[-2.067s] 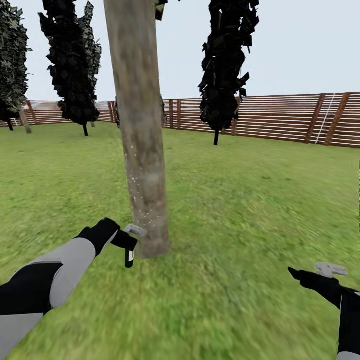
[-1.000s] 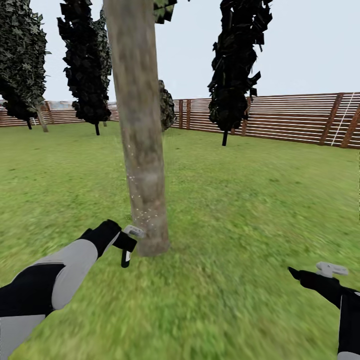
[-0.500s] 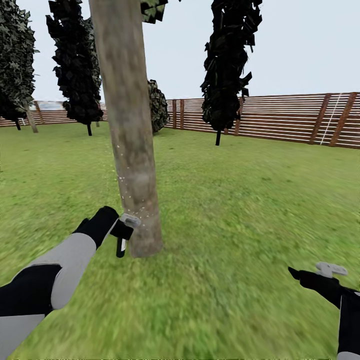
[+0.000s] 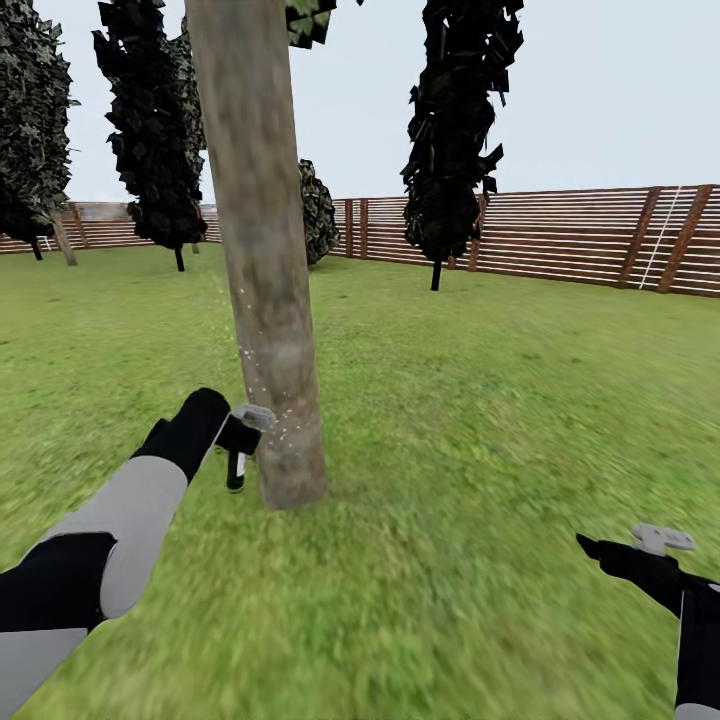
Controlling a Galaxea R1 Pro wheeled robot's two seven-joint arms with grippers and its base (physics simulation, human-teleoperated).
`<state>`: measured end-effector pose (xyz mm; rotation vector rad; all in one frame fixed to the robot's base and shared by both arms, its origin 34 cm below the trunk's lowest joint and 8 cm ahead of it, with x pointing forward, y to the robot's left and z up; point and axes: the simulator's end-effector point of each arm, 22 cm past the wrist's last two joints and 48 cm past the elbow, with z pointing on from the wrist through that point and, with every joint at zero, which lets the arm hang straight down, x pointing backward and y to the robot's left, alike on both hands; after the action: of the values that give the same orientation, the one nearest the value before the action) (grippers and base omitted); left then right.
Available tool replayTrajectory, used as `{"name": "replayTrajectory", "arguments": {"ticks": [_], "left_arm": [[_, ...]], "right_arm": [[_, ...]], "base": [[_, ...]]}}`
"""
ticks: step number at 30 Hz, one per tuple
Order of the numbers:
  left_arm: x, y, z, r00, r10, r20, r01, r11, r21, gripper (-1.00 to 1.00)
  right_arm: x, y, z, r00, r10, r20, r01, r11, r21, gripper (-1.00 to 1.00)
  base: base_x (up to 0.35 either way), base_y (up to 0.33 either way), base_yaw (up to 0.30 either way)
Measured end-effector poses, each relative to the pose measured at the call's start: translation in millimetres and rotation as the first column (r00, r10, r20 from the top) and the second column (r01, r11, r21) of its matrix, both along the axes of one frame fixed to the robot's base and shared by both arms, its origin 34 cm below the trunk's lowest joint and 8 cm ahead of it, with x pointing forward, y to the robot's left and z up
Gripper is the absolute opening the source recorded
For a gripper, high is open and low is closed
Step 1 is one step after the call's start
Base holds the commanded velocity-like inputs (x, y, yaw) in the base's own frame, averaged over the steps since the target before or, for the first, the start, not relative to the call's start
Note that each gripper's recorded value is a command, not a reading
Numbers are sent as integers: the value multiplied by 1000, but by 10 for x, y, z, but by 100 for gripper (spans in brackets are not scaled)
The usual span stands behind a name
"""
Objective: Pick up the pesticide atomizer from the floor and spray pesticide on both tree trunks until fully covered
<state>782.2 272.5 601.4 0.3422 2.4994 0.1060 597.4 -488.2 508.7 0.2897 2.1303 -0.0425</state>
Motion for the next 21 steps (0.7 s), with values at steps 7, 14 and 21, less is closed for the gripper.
{"name": "replayTrajectory", "arguments": {"ticks": [7,14,21], "left_arm": [[18,37,238,999,37,10,-37,999,-7,-100],[84,54,444,998,43,54,-42,999,-7,-100],[262,53,941,990,44,132,-43,999,-12,-100]], "right_arm": [[-1,-2,-2,1000,0,-1,0,1000,0,100],[0,-2,-1,1000,0,0,0,1000,0,100],[0,-2,-1,1000,0,0,0,1000,0,100]], "base": [[0,0,0],[0,0,0],[0,0,0]]}}
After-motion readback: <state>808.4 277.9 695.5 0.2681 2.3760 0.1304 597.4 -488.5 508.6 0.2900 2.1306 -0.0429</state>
